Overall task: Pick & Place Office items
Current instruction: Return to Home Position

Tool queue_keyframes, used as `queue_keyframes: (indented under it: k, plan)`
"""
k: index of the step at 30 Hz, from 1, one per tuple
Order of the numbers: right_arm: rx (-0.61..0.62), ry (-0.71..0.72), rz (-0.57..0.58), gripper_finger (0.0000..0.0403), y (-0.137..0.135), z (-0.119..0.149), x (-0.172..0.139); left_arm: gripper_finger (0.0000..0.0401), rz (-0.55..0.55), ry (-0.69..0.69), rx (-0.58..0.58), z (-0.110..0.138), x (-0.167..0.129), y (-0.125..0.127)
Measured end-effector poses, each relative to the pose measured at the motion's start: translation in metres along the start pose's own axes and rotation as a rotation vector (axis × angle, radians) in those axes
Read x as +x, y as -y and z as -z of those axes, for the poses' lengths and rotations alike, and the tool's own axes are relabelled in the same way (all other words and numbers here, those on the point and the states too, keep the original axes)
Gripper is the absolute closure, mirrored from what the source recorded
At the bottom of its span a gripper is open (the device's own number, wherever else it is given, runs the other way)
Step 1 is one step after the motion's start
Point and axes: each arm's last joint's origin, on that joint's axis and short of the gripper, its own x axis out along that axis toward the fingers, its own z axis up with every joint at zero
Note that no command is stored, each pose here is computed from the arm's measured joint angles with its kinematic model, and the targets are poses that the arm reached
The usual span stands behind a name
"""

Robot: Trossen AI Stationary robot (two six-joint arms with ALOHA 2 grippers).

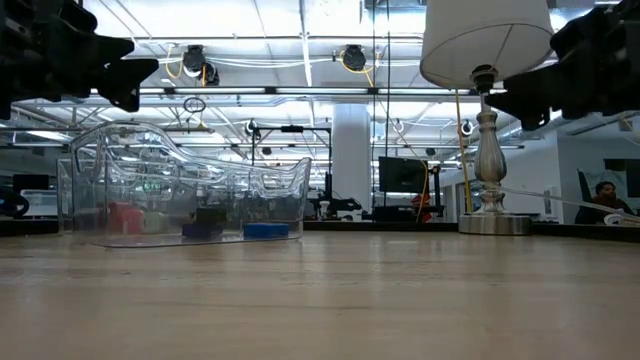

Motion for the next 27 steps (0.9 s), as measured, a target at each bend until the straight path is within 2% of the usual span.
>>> queue_keyframes:
  k: [27]
  plan:
    - [0.016,-0.015,0.0,0.0183,-0.0001,0.0014,0.0005,0.0205,0.0,0.0,-0.004,0.0,0.0,0.0]
